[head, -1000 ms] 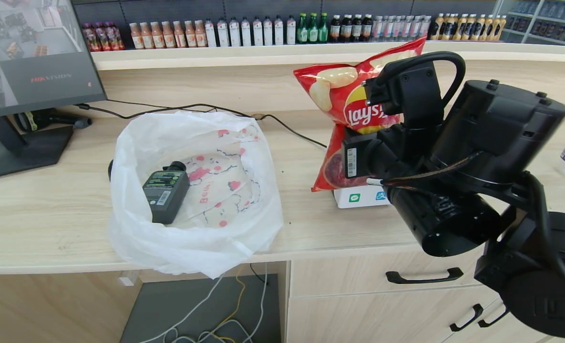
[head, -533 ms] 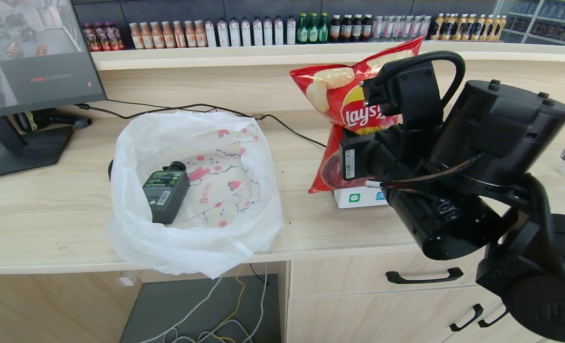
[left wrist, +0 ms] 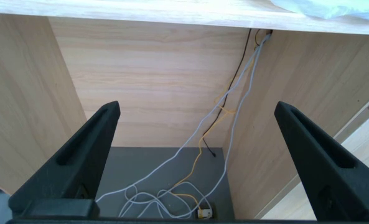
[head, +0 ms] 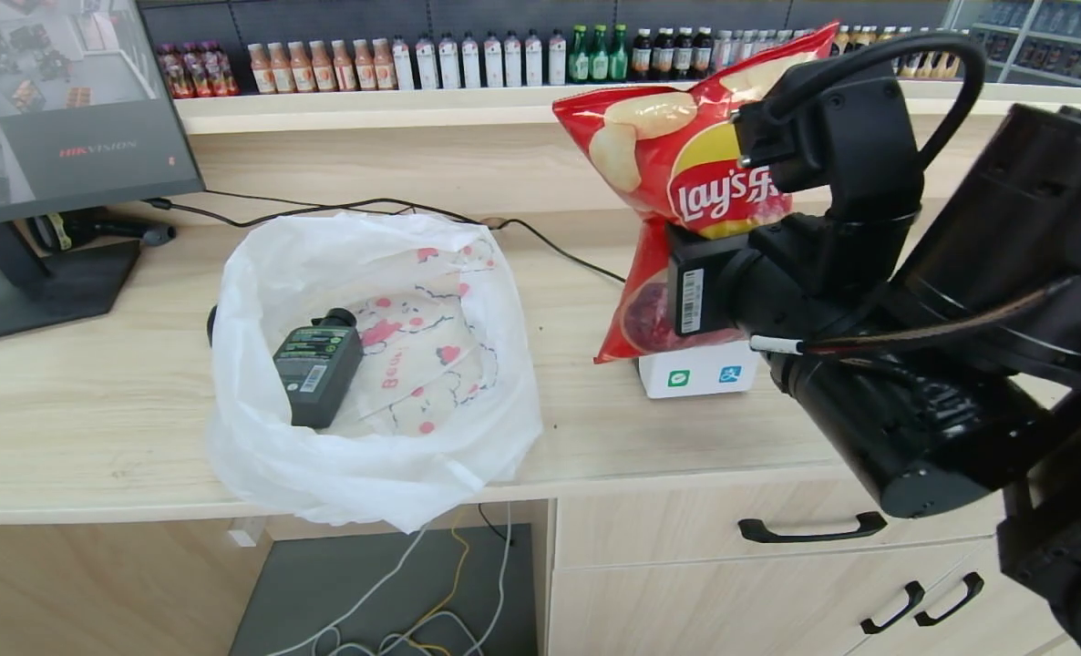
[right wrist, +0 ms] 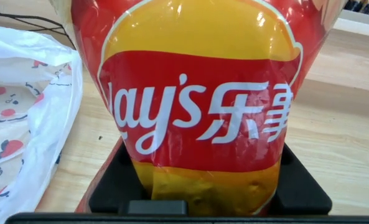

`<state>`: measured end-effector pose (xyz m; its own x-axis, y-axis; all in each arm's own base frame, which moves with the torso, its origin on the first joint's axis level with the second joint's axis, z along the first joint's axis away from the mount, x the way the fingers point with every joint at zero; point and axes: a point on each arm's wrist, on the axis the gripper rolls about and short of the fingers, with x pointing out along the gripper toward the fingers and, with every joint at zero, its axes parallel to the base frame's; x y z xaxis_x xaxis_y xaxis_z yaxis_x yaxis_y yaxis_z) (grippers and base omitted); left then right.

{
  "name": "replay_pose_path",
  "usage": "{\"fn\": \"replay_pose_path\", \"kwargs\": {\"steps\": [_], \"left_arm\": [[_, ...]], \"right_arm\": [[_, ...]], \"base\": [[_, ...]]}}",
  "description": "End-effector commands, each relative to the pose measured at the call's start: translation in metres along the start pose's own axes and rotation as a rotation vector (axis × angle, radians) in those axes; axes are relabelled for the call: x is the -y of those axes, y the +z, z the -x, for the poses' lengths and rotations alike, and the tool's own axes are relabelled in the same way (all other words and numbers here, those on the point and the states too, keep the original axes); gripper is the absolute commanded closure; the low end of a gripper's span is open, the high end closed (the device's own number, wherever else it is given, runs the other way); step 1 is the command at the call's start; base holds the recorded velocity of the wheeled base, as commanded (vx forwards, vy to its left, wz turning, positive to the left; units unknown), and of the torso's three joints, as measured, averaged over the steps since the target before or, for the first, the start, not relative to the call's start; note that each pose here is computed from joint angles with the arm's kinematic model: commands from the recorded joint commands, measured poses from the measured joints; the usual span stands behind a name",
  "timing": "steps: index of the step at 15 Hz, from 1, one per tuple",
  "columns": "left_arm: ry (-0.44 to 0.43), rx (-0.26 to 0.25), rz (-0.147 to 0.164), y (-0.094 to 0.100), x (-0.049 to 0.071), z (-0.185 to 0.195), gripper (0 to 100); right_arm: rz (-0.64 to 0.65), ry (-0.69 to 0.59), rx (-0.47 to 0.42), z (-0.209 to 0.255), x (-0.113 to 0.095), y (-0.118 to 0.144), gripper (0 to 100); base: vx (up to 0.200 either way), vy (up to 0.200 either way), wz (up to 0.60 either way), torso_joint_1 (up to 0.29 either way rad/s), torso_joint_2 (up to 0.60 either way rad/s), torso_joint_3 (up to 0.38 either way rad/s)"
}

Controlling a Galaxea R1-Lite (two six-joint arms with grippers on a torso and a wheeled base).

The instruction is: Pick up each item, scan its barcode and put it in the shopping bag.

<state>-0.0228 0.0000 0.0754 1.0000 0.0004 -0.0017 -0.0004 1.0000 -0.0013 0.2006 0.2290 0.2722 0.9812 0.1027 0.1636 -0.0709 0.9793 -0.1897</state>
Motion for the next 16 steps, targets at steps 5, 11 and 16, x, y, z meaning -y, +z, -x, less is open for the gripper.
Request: {"fn": "replay_pose_path", "kwargs": {"steps": [5,11,16], "left_arm": [[0.000,0.000,0.000,0.000,0.000,0.000,0],[0.001,0.000,0.000,0.000,0.000,0.000,0],[0.000,0.000,-0.004,0.000,0.000,0.000,0]], "right_arm": [[-0.073,-0.003,0.071,0.022,0.022,0.007,100],[-0.187,0.196,0.162,0.047,0.030,-0.008,100],[-0.264,0.350,0.326,0.040,0.017,-0.045,100]], "base": [[0.000,0.000,0.00,0.000,0.00,0.000],[0.000,0.000,0.00,0.000,0.00,0.000],[0.000,0.000,0.00,0.000,0.00,0.000]]}}
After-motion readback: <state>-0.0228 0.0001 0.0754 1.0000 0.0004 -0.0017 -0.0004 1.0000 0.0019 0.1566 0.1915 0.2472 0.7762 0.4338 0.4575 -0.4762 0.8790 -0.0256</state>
